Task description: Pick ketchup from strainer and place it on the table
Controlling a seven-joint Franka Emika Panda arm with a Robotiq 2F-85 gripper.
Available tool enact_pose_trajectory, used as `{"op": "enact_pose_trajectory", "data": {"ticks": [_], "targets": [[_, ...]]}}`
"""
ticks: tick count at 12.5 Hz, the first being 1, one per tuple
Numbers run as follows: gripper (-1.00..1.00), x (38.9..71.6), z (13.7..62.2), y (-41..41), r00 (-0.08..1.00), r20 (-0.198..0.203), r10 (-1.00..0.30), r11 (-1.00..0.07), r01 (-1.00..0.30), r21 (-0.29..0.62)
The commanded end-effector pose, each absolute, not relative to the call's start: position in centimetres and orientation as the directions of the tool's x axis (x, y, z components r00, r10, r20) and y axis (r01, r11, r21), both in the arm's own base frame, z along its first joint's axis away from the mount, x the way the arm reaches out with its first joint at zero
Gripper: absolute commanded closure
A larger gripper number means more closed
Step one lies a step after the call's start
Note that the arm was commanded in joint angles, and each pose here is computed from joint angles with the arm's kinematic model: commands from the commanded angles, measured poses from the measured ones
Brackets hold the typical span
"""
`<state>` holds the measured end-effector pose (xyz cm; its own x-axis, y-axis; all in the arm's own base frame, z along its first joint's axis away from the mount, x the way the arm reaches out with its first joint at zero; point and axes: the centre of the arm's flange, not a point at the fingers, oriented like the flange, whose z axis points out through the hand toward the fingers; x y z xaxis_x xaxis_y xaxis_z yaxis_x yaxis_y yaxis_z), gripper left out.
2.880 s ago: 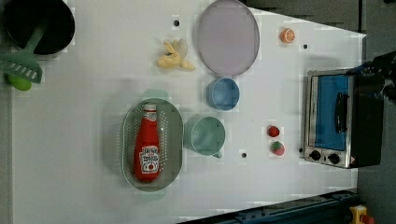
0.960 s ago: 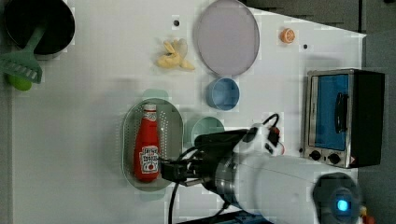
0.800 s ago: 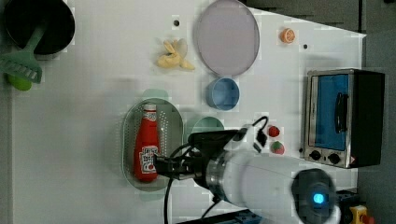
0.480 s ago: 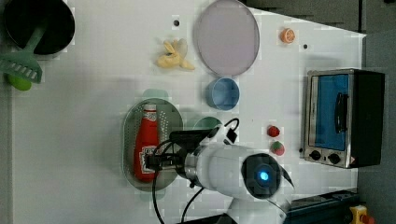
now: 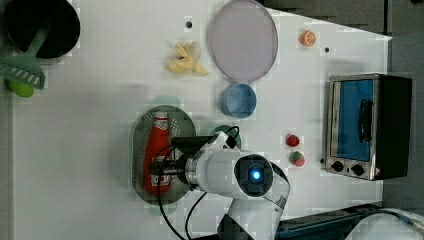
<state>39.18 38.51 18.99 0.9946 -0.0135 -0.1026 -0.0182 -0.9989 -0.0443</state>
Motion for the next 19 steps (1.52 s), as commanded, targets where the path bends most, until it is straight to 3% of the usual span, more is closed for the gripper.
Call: {"op": "enact_pose_trajectory", "data": {"ticks": [1, 4, 7, 11, 14, 18, 19], "targets": [[-1.0, 39.6, 18.9, 39.7, 0.992, -0.082, -0.093, -0.993, -0.098, -0.062], [-0.91, 39.9, 17.1, 39.6, 0.99, -0.099, -0.097, -0.993, -0.103, -0.054], [-0.21, 39.9, 17.1, 40.0, 0.992, -0.091, -0.092, -0.993, -0.098, -0.065], [-0.21, 39.8, 21.3, 40.0, 0.988, -0.094, -0.12, -0.992, -0.122, -0.017], [-0.21, 39.8, 28.2, 41.5, 0.968, -0.13, -0.214, -0.97, -0.227, -0.09], [-0.21, 41.1, 36.6, 41.6, 0.979, -0.085, -0.186, -0.977, -0.193, -0.086], [-0.21, 41.7, 38.5, 41.3, 0.981, -0.1, -0.167, -0.982, -0.175, -0.076]]}}
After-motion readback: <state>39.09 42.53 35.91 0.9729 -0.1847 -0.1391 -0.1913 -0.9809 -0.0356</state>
